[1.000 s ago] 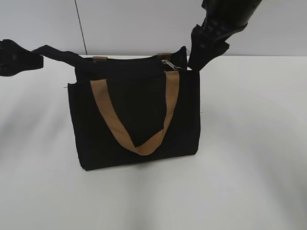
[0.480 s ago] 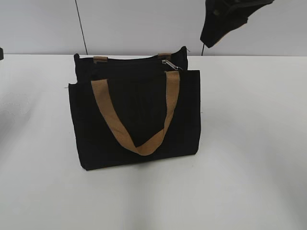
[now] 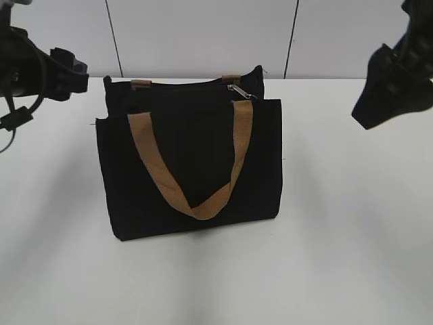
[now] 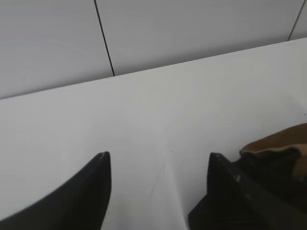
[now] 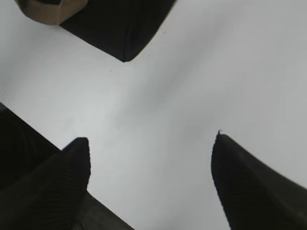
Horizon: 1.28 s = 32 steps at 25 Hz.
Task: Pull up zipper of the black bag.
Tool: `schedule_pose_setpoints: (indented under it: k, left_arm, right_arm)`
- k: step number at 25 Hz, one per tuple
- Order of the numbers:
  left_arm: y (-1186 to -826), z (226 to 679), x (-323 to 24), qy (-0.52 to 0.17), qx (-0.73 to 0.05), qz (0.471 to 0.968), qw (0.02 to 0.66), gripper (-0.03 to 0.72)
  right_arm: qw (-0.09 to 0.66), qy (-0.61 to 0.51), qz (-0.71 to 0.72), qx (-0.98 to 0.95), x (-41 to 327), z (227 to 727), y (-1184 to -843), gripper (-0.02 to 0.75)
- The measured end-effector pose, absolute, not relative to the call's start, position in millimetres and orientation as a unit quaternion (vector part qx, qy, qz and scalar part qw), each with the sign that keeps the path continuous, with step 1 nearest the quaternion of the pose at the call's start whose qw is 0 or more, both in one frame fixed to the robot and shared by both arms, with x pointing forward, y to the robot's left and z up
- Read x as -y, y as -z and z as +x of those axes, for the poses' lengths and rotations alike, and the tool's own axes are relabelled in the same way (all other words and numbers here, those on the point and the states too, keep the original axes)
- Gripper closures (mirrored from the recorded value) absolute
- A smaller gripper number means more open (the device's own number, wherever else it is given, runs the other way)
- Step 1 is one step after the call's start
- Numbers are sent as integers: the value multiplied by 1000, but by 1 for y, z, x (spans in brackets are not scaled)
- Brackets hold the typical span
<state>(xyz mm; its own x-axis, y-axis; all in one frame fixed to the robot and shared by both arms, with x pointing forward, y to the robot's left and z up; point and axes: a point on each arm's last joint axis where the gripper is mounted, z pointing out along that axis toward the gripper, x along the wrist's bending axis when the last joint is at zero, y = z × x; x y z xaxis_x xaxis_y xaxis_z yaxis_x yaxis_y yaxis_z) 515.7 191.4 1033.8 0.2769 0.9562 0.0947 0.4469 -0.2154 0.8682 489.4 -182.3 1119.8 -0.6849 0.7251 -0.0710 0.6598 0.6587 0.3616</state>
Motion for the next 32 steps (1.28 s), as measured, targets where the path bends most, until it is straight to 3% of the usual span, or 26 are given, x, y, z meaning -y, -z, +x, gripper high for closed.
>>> schedule_pose_setpoints:
  k: [2,4,8,12,19,25,32]
  left_arm:
    - [-1030,510,-185,-371,-489,720,325,216]
    - [-1020,505,-187,-387,-497,742,230,216]
    - [-1015,485,-190,-292,-519,791,140,216]
    - [-1050,455,-188,-211,-498,820,187,212]
    - [-1100,382,-219,-168,-467,836,233,158]
    - [-1083,316,-257,-164,-463,833,257,155]
    - [-1065,265,-285,-200,-437,802,355,155]
  right_arm:
    - [104,-167,386,-901,187,475,-1117,142]
    - [100,-180,389,-898,191,461,-1112,142]
    - [93,-203,395,-891,201,431,-1103,142]
    - [94,-206,395,-890,213,402,-1095,142]
    - [94,-217,402,-884,242,335,-1082,142]
    - [110,-239,411,-873,263,288,-1049,142]
    - [179,-296,398,-850,277,263,-1042,142]
